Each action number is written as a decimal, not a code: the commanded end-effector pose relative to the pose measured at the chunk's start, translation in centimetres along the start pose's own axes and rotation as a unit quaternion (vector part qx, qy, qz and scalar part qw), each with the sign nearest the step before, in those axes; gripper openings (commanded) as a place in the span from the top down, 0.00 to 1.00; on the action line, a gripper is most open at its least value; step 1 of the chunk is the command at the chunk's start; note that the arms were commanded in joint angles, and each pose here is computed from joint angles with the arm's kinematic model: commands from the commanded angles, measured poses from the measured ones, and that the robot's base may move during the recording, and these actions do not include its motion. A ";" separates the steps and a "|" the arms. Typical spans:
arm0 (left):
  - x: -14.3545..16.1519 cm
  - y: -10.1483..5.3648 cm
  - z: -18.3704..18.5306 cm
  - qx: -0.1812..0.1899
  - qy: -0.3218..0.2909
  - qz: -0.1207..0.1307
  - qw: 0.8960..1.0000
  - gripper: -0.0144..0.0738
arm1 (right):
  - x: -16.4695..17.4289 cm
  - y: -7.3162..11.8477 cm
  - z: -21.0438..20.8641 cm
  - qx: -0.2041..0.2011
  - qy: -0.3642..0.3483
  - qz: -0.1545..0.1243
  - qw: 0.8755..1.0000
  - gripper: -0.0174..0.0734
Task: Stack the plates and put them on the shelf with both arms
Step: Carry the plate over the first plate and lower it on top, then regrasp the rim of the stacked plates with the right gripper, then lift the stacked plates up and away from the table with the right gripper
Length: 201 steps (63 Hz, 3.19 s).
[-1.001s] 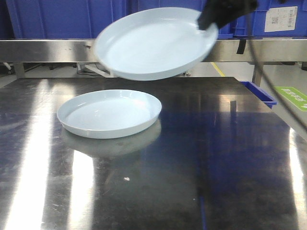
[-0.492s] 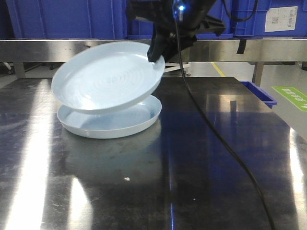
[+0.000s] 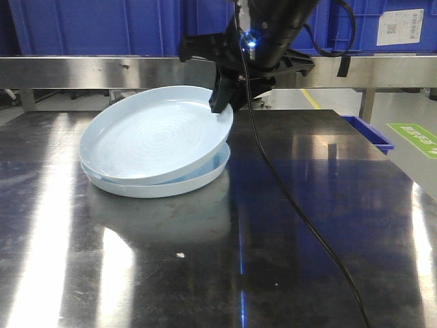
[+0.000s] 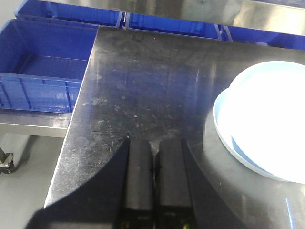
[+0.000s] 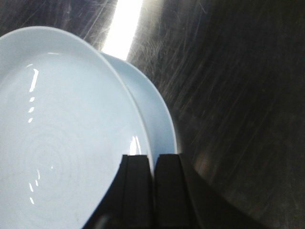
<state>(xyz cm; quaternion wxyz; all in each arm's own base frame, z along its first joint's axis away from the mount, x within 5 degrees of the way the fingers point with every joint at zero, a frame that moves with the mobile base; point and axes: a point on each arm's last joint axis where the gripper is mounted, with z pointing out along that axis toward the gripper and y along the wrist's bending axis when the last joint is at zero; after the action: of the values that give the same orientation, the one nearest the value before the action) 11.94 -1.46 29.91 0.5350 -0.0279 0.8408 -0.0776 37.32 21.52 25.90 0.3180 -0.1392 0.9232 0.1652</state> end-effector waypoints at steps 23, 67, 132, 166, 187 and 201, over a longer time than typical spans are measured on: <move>-1.5 -0.3 -0.4 0.014 -0.052 -0.005 0.999 0.73 | -2.5 0.9 -3.2 -0.016 -0.072 -0.003 0.997 0.21; -1.5 -0.3 -0.4 0.014 -0.052 -0.005 0.999 0.73 | -0.3 -0.3 1.8 0.009 -0.003 -0.014 1.000 0.21; -1.5 -0.3 -0.4 0.014 -0.052 -0.005 0.999 0.73 | -6.8 2.2 -8.9 -0.027 -0.153 -0.027 0.988 0.75; -1.5 -0.3 -0.4 0.014 -0.052 -0.005 0.999 0.73 | -4.1 2.4 -19.0 -0.043 -0.236 -0.030 0.970 0.75; -1.5 -0.3 -0.4 0.014 -0.052 -0.005 0.999 0.73 | 1.0 0.1 -21.1 -0.027 -0.276 -0.016 0.961 0.75; -1.5 -0.3 -0.4 0.014 -0.052 -0.005 0.999 0.73 | 3.1 -3.7 -23.1 0.029 -0.288 0.020 0.957 0.75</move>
<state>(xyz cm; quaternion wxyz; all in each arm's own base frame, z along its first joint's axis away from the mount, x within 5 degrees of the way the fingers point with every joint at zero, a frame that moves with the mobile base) 11.94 -1.46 29.91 0.5350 -0.0279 0.8408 -0.0776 24.81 10.54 37.48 0.4947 -0.0849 0.8467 0.1765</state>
